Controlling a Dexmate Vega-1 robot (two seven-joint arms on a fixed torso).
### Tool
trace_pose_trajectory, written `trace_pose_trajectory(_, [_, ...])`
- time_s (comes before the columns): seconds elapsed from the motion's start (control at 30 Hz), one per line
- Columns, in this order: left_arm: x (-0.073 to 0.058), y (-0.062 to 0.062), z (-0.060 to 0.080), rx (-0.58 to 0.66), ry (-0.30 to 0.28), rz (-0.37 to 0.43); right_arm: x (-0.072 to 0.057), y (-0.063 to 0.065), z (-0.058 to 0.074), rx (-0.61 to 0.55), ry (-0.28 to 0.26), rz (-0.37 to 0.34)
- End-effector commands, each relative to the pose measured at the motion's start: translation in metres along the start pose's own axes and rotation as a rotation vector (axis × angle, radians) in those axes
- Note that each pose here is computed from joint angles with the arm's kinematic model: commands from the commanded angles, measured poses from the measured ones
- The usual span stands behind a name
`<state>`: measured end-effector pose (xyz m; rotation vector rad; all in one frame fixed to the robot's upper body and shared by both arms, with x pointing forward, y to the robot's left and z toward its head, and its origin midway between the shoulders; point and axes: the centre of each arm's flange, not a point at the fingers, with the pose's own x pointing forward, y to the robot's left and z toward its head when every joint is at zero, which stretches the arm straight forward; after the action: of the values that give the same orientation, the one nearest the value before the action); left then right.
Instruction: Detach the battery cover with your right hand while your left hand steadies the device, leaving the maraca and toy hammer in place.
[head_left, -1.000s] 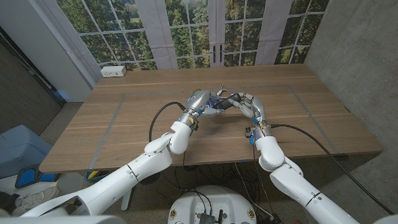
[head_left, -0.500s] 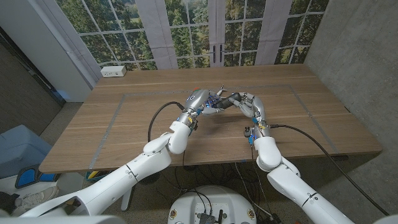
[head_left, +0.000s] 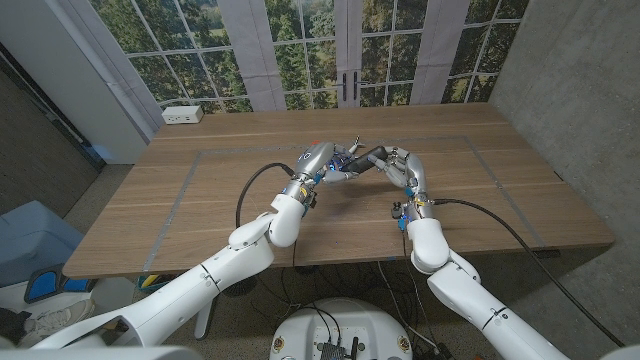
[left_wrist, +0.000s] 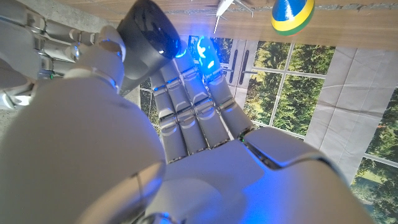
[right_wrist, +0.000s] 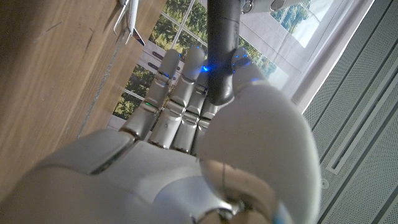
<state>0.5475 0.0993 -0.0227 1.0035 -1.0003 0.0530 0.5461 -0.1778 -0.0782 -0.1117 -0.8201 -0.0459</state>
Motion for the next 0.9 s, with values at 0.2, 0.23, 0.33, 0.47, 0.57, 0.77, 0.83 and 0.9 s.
trace_pose_trajectory(0.2, [0.002, 0.0, -0.003, -0.013, 0.003, 0.006, 0.007, -0.003, -0.005, 0.129, -0.004, -0.005])
trace_pose_trajectory(0.23, [0.002, 0.0, -0.003, -0.015, 0.003, 0.007, 0.007, -0.003, -0.005, 0.136, -0.004, -0.006])
trace_pose_trajectory(0.33, [0.002, -0.001, -0.004, -0.017, 0.004, 0.009, 0.009, -0.003, -0.007, 0.153, -0.002, -0.008])
trace_pose_trajectory(0.47, [0.002, 0.0, -0.006, -0.02, 0.004, 0.012, 0.011, -0.003, -0.008, 0.176, -0.004, -0.026])
trace_pose_trajectory(0.57, [0.003, 0.0, -0.007, -0.022, 0.004, 0.013, 0.012, -0.003, -0.008, 0.184, -0.002, -0.034])
trace_pose_trajectory(0.77, [0.005, 0.001, -0.01, -0.025, 0.003, 0.015, 0.016, -0.003, -0.011, 0.212, 0.0, -0.04])
trace_pose_trajectory(0.83, [0.005, 0.001, -0.011, -0.025, 0.004, 0.014, 0.018, -0.003, -0.012, 0.215, -0.001, -0.038])
trace_pose_trajectory(0.9, [0.006, 0.002, -0.011, -0.028, 0.004, 0.013, 0.019, -0.003, -0.012, 0.223, -0.003, -0.039])
